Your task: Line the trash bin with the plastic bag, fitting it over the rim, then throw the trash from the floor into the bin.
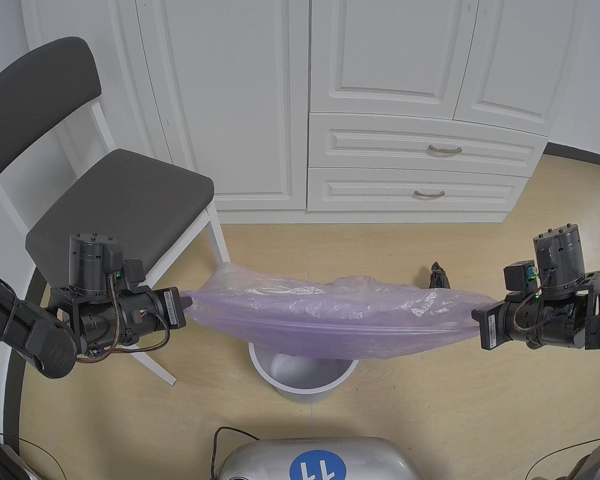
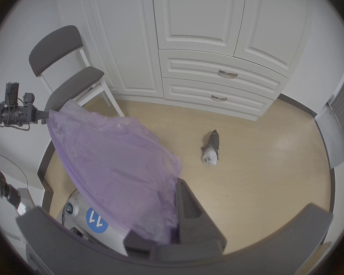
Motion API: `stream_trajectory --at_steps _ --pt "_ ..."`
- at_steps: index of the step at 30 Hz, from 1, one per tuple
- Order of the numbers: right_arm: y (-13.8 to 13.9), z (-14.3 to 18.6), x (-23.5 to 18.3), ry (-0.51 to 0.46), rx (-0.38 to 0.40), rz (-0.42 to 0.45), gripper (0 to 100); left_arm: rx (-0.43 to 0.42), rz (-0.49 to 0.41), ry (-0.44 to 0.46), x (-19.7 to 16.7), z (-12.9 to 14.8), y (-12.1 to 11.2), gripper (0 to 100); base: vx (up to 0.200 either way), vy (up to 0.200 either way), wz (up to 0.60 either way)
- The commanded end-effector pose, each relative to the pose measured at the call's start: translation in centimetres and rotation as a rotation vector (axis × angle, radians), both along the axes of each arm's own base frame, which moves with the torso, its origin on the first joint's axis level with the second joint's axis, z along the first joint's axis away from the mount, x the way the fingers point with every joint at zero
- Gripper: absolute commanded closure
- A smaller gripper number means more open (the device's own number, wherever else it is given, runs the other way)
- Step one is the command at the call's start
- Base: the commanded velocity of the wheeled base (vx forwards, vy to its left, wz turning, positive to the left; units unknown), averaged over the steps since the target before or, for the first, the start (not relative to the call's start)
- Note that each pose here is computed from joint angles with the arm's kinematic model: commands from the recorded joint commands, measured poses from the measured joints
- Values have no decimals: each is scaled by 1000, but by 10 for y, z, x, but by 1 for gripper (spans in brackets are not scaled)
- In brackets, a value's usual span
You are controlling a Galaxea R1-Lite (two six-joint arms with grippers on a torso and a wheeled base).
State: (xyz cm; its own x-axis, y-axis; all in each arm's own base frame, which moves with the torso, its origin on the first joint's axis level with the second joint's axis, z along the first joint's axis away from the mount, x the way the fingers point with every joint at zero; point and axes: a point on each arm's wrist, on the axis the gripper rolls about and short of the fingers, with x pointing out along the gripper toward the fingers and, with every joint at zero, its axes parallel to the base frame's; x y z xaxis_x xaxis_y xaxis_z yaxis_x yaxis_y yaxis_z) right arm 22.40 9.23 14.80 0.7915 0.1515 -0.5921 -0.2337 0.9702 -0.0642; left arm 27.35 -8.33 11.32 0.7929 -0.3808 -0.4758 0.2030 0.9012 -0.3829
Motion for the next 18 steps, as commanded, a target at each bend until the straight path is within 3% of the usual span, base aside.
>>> stream_trajectory --at_steps 1,12,18 --pt "4 -9 4 28 -9 7 100 -1 0 2 2 -2 0 100 0 0 0" --pt "30 -19 18 -36 -18 132 100 -46 -102 -35 14 6 -19 100 0 0 0" --pt "51 -32 36 -174 102 212 100 -173 -206 -116 11 21 -39 100 0 0 0"
